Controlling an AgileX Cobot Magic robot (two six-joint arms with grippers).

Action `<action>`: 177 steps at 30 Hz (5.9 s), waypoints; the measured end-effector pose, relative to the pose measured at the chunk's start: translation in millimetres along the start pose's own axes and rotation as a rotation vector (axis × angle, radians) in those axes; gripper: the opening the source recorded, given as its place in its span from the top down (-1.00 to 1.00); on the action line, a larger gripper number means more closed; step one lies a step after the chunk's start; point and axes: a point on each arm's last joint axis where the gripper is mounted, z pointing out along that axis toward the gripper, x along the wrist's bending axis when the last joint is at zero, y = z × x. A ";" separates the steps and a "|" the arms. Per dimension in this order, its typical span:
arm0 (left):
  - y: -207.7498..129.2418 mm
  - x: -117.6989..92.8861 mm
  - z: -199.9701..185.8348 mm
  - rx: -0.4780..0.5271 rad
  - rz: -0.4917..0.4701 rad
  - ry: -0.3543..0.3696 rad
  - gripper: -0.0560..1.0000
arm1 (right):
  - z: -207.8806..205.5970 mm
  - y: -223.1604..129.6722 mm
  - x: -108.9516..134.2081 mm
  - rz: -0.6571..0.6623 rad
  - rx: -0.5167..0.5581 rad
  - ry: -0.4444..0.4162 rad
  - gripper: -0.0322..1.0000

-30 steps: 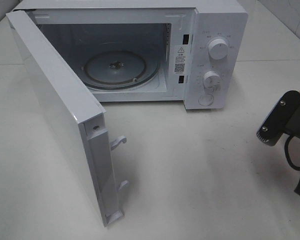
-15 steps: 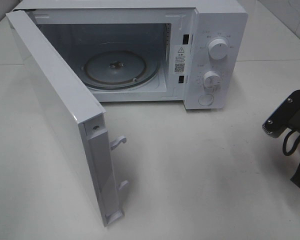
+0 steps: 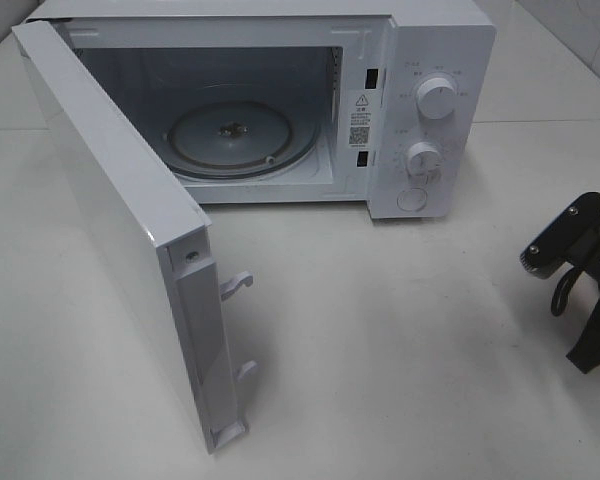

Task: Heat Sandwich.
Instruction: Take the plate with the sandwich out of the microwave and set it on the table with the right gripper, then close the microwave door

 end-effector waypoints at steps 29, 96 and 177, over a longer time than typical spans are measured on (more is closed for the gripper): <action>0.0 0.0 0.0 0.000 0.000 0.000 -0.91 | 17.8 -0.2 19.7 -0.035 0.030 0.071 0.71; 0.0 0.0 0.0 0.000 0.000 0.000 -0.91 | -198.2 -153.5 -87.1 0.537 -0.430 0.518 -0.54; 0.0 -0.1 0.0 0.000 0.000 -0.001 -0.91 | -195.3 -206.2 -55.5 0.777 -0.684 0.393 -0.54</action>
